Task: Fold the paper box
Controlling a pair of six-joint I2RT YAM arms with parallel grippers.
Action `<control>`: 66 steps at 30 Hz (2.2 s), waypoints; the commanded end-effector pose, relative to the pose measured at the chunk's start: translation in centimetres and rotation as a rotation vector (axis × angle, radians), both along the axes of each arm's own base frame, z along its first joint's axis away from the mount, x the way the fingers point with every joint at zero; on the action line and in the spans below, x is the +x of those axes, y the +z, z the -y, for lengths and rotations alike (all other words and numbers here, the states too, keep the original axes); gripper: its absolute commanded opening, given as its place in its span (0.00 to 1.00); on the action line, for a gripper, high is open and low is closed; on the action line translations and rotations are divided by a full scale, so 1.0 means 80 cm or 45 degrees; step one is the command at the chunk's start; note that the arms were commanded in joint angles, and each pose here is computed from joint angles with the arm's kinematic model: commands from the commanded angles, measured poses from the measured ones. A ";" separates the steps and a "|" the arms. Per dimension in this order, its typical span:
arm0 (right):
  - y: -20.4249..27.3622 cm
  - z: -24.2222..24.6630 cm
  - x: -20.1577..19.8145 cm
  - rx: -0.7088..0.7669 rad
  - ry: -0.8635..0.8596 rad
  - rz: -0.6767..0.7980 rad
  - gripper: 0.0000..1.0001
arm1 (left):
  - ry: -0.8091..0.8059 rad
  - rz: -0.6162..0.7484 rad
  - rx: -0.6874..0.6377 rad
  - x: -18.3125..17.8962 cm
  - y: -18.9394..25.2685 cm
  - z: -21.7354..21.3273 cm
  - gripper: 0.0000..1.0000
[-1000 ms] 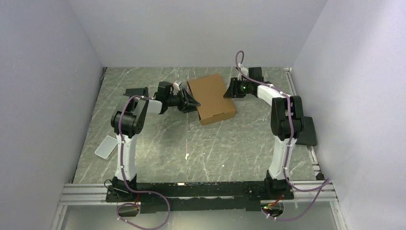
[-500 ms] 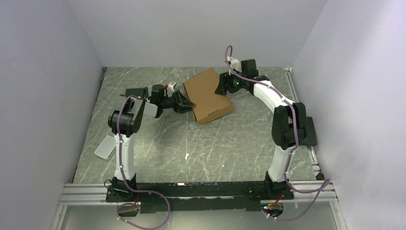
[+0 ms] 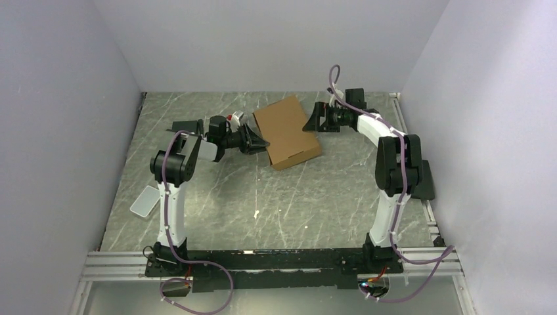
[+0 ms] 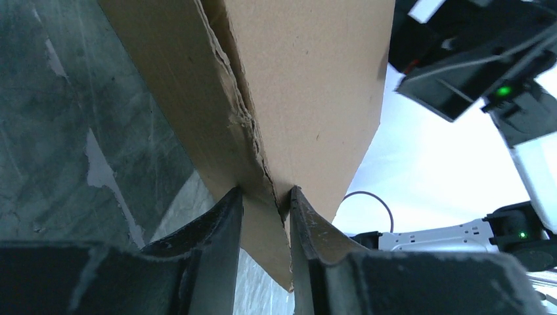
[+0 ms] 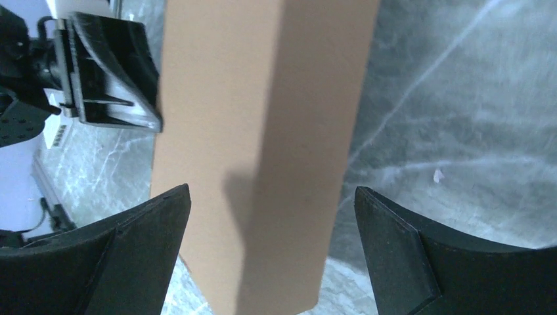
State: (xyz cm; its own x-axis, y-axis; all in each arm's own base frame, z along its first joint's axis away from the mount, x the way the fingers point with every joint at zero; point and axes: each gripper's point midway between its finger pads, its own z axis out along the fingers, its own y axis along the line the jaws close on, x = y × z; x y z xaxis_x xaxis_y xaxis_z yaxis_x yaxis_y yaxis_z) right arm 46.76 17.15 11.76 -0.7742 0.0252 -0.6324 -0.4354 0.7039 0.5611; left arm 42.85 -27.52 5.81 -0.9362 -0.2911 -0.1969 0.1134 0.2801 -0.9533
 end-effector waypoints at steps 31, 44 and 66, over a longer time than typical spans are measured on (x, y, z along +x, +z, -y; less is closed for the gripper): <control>0.032 -0.027 -0.015 0.065 0.031 0.087 0.52 | 0.043 0.082 0.031 0.011 0.042 -0.001 0.75; 0.085 -0.021 -0.026 -0.540 0.108 0.525 0.48 | 0.202 0.155 0.192 -0.014 0.069 -0.066 0.80; 0.040 -0.072 -0.124 -1.111 0.440 0.841 0.54 | 0.473 0.176 0.185 -0.059 0.136 -0.184 0.98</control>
